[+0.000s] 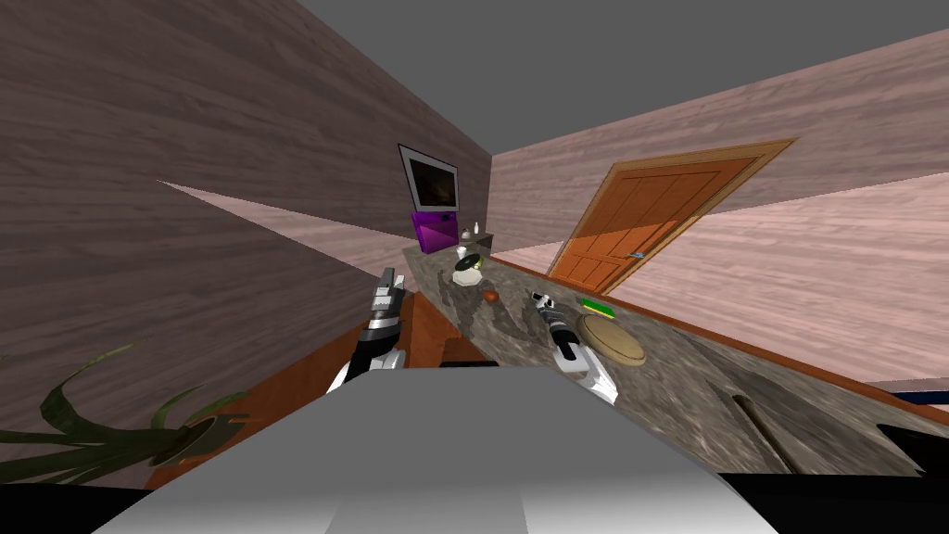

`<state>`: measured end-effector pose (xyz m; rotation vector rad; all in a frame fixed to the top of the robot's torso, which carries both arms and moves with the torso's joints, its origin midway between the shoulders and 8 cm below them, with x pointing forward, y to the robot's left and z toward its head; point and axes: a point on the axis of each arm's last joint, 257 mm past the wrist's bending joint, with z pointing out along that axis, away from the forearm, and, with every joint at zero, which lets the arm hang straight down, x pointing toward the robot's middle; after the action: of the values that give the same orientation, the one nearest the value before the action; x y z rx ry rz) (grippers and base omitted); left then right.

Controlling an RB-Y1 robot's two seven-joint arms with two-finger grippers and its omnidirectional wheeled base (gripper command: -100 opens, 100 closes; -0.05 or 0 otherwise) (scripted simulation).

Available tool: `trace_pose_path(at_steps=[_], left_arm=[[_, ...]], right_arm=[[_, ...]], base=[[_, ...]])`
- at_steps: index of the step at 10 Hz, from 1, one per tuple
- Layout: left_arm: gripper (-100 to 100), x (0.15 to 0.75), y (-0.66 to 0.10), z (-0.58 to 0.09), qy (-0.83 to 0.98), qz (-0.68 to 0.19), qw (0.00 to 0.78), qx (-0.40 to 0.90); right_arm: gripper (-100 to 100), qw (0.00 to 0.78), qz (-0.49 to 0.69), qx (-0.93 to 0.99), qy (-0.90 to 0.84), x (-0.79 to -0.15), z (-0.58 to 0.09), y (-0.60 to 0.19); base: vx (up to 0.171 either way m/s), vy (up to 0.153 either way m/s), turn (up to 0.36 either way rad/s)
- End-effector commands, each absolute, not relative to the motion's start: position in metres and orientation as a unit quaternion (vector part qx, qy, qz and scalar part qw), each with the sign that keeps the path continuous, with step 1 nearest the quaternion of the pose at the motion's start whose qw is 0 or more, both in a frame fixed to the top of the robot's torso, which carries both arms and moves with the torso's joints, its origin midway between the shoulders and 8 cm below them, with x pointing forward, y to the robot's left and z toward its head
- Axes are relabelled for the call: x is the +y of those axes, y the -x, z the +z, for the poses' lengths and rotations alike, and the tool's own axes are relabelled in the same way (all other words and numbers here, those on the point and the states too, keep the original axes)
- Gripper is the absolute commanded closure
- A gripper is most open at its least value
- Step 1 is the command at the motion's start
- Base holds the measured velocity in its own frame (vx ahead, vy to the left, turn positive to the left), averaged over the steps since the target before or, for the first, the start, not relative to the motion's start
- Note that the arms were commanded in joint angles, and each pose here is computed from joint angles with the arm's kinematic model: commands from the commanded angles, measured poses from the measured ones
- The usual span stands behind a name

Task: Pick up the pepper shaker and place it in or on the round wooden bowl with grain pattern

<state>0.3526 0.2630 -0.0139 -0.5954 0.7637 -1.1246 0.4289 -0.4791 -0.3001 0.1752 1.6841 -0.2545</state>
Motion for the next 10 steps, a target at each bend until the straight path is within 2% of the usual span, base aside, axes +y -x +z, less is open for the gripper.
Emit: trace_pose_path(at_steps=[1, 2, 4, 10], left_arm=[[0, 0.263, -0.353, -0.014, 0.271, -0.512, 0.737, 0.348], [0, 0.263, -0.353, -0.014, 0.271, -0.512, 0.737, 0.348], [0, 0.263, -0.353, -0.014, 0.271, -0.512, 0.737, 0.348], [0, 0.263, -0.353, -0.014, 0.271, -0.512, 0.737, 0.348]], right_arm=[[100, 0.655, -0.112, 0.743, -0.077, -0.479, -0.3, -0.429], [100, 0.655, -0.112, 0.743, -0.077, -0.479, -0.3, -0.429], [-100, 0.657, -0.113, 0.739, -0.1, -0.49, -0.299, -0.424], [-100, 0.657, -0.118, 0.72, -0.19, -0.53, -0.304, -0.395]], base=[[0.0, 0.0, 0.0], [0.0, 0.0, 0.0], [-0.029, 0.041, 0.039], [-0.099, 0.2, 0.066]])
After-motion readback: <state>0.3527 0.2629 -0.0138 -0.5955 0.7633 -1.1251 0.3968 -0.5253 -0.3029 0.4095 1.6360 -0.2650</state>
